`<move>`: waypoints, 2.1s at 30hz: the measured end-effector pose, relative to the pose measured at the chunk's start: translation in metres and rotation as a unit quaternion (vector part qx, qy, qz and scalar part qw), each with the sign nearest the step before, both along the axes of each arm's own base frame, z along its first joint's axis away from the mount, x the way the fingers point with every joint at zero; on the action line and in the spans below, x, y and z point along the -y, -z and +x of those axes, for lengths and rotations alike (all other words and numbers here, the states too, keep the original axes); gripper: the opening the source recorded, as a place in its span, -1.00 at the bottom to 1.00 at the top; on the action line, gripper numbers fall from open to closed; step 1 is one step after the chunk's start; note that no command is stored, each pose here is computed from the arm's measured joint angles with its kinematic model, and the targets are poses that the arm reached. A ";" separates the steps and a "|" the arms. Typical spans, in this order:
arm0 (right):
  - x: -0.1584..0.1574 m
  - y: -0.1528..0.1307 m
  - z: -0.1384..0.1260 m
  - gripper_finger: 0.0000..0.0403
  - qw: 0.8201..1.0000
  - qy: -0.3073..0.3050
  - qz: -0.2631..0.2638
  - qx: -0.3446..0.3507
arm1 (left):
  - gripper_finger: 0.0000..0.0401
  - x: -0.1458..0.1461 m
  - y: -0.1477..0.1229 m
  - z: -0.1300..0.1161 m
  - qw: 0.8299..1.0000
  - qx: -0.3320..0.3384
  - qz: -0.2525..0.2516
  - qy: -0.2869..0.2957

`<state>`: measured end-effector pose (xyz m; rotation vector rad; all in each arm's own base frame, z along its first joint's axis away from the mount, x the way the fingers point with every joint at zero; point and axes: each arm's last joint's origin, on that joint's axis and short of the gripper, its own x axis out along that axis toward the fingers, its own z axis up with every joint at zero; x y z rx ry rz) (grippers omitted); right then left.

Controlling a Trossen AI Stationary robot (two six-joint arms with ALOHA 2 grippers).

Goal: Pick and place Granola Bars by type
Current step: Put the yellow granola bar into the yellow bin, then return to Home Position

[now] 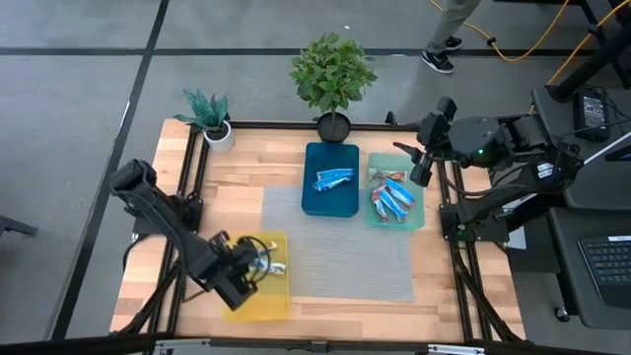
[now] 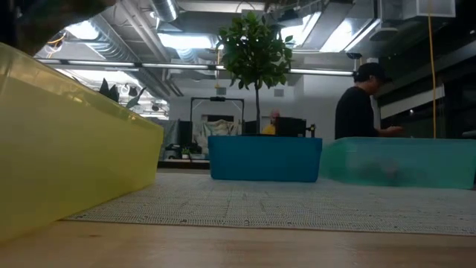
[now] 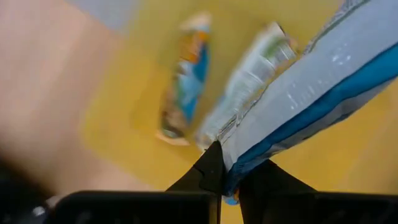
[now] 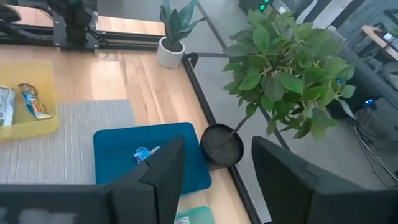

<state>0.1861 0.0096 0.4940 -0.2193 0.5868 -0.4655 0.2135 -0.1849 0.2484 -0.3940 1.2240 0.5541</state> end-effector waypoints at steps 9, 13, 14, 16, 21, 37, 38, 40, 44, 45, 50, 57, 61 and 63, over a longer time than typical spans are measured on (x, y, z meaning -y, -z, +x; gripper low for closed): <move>0.001 -0.002 -0.004 -0.07 1.000 0.000 -0.001 0.004 | -0.92 0.021 0.037 0.021 0.996 -0.038 -0.007 0.075; 0.001 -0.003 -0.007 -0.07 1.000 0.000 0.001 0.007 | -0.92 0.028 0.053 0.027 0.989 -0.071 -0.027 0.123; 0.001 -0.003 -0.008 -0.07 1.000 0.001 0.001 0.009 | -0.92 0.030 0.056 0.028 0.987 -0.078 -0.033 0.133; 0.001 -0.004 -0.010 -0.07 1.000 0.001 0.002 0.012 | -0.92 0.031 0.061 0.030 0.984 -0.091 -0.039 0.145; 0.002 -0.004 -0.011 -0.07 1.000 0.001 0.003 0.013 | -0.90 0.030 0.064 0.032 0.984 -0.094 -0.035 0.148; 0.002 -0.004 -0.011 -0.07 1.000 0.001 0.002 0.014 | -0.31 0.020 0.060 0.030 0.983 -0.119 -0.023 0.135; 0.002 -0.004 -0.011 -0.07 1.000 0.001 0.002 0.014 | -0.28 0.019 0.057 0.027 0.983 -0.124 -0.020 0.132; 0.002 -0.004 -0.011 -0.07 1.000 0.001 0.001 0.012 | -0.24 0.015 0.049 0.022 0.983 -0.125 -0.012 0.131; 0.002 -0.003 -0.011 -0.07 1.000 0.001 0.000 0.007 | -0.24 0.005 0.019 0.011 0.991 -0.056 0.025 0.115; 0.002 -0.003 -0.011 -0.07 1.000 0.001 0.000 0.007 | -0.25 0.002 0.010 0.009 0.993 -0.023 0.037 0.108; 0.002 -0.004 -0.012 -0.07 1.000 0.011 -0.006 0.009 | -0.33 -0.019 -0.043 -0.010 0.978 0.165 0.106 0.070; 0.004 -0.004 -0.012 -0.06 0.999 0.030 -0.020 0.011 | -0.57 -0.051 -0.089 -0.022 0.942 0.273 0.165 0.106; 0.006 -0.005 -0.012 -0.06 0.999 0.040 -0.023 0.014 | -0.79 -0.068 -0.101 -0.008 0.935 0.277 0.151 0.160; 0.007 -0.005 -0.012 -0.06 0.999 0.043 -0.023 0.014 | -0.91 -0.076 -0.105 0.000 0.930 0.281 0.145 0.185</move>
